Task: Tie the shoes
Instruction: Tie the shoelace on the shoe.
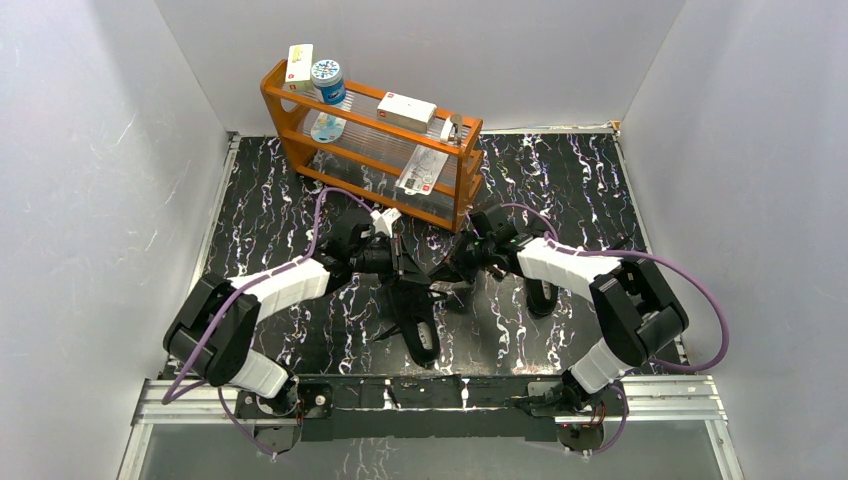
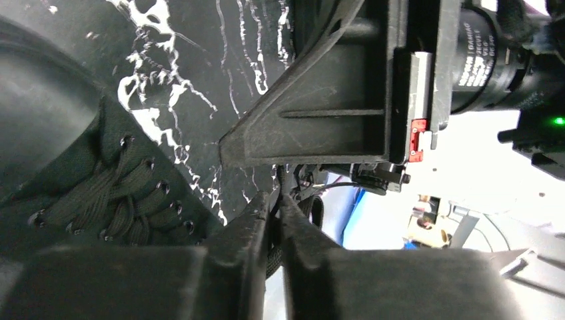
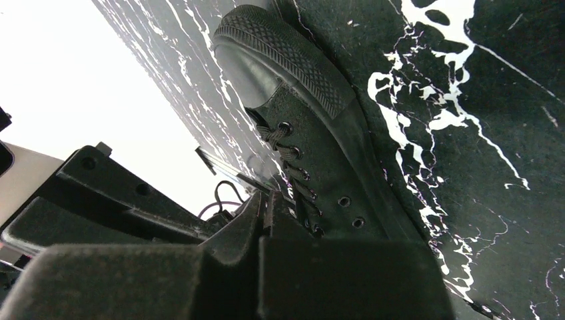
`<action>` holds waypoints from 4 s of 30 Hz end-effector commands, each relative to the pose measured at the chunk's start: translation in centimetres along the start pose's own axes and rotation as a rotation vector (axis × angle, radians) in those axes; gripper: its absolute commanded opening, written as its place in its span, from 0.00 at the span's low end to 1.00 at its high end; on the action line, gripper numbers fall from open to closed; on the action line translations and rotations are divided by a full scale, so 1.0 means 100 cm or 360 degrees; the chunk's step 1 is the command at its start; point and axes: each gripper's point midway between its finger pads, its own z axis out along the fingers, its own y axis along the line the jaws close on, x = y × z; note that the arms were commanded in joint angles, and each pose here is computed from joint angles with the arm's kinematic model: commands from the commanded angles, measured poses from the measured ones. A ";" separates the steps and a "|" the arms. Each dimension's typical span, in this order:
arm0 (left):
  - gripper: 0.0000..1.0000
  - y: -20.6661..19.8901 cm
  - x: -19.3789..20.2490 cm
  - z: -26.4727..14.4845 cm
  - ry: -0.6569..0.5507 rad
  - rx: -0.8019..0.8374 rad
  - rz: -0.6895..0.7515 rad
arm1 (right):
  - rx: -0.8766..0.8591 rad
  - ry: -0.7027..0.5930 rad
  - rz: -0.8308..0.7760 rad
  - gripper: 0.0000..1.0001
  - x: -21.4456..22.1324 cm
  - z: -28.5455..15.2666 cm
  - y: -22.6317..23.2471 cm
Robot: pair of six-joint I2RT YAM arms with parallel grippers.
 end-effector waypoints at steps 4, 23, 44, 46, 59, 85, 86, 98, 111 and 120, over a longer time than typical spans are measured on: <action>0.51 -0.008 0.002 -0.051 -0.0210 -0.0276 0.0055 | -0.0042 -0.0138 -0.0110 0.00 -0.010 -0.011 0.011; 0.63 0.071 0.063 -0.039 -0.0011 -0.0368 -0.0133 | -0.0073 -0.0096 -0.0193 0.00 -0.012 -0.013 0.010; 0.55 0.082 0.109 -0.031 0.0136 -0.0179 -0.0285 | -0.0123 -0.0075 -0.0199 0.00 -0.012 -0.016 0.010; 0.48 0.082 0.109 -0.028 0.0143 -0.0171 -0.0279 | -0.0121 -0.0073 -0.0200 0.00 -0.012 -0.016 0.009; 0.00 0.060 0.106 -0.092 -0.0030 -0.0679 -0.0549 | 0.0005 -0.0262 -0.0397 0.00 -0.036 -0.038 0.002; 0.00 0.106 0.130 -0.189 -0.0259 -0.1685 -0.0942 | 0.1121 -0.0874 -0.0778 0.00 -0.136 -0.147 -0.099; 0.00 0.110 0.131 -0.188 -0.0254 -0.1698 -0.0952 | 0.1141 -0.0885 -0.0779 0.00 -0.140 -0.151 -0.101; 0.00 0.153 0.105 -0.215 -0.0265 -0.1992 -0.1099 | 0.1260 -0.0956 -0.0757 0.00 -0.168 -0.171 -0.131; 0.00 0.169 0.090 -0.241 -0.0425 -0.1981 -0.1433 | 0.1280 -0.0947 -0.0650 0.00 -0.165 -0.172 -0.152; 0.00 0.162 0.068 -0.220 -0.0290 -0.1724 -0.1194 | 0.0867 -0.0816 -0.0896 0.00 -0.147 -0.161 -0.103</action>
